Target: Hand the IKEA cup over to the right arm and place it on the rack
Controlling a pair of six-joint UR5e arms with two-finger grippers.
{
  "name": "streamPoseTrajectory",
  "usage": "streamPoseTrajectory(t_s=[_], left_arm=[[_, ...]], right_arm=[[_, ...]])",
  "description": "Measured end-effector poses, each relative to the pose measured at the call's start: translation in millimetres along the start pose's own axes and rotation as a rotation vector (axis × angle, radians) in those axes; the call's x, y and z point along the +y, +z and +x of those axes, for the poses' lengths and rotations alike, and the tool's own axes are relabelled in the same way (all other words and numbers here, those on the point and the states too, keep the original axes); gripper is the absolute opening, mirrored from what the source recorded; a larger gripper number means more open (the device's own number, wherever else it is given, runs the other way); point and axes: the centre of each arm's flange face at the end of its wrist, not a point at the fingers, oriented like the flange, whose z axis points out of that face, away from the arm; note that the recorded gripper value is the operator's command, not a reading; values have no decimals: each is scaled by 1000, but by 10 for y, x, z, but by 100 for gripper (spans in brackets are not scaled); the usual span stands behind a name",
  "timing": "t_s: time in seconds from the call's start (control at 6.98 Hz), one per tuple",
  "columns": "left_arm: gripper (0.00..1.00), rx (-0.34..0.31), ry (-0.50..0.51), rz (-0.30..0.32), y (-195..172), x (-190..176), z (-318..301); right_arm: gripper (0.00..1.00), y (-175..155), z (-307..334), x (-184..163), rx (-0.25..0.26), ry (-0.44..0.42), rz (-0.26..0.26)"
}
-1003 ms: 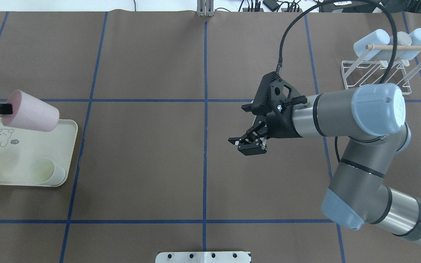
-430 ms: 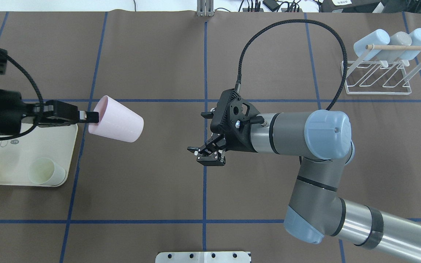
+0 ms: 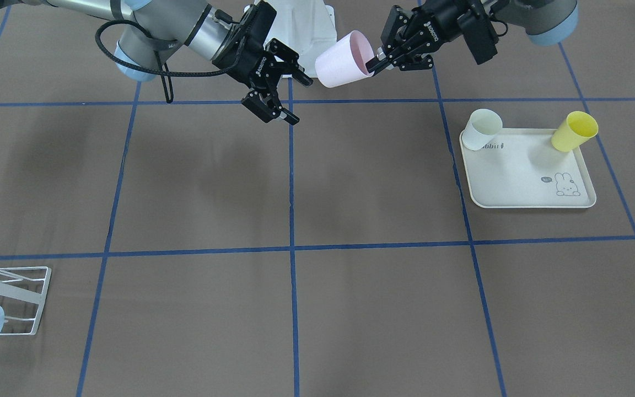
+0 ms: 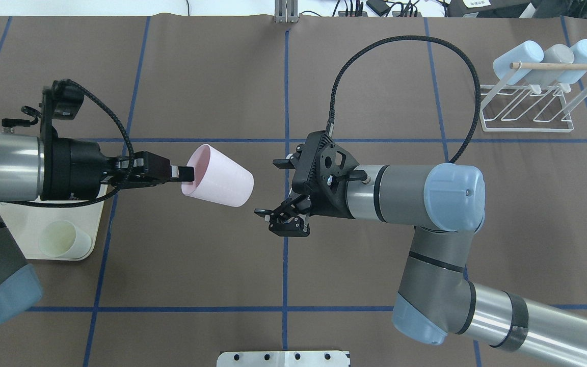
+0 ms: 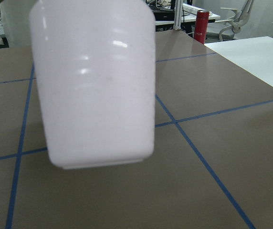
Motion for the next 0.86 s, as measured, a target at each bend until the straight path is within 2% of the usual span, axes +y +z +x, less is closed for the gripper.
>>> streamPoseTrajectory(t_s=[0.29,0.57,0.86], left_arm=[[0,-2,-3,-2,140,-34,16],[0,-7,-6,-7,215,-30,-4],[0,-8,-10,-17,287,51,-16]], right_arm=[[99,-6,-86,-21,-17,-1,16],[99,-23,-189,-27,-45,-7,66],[99,-27,-213,-29,-48,-8,82]])
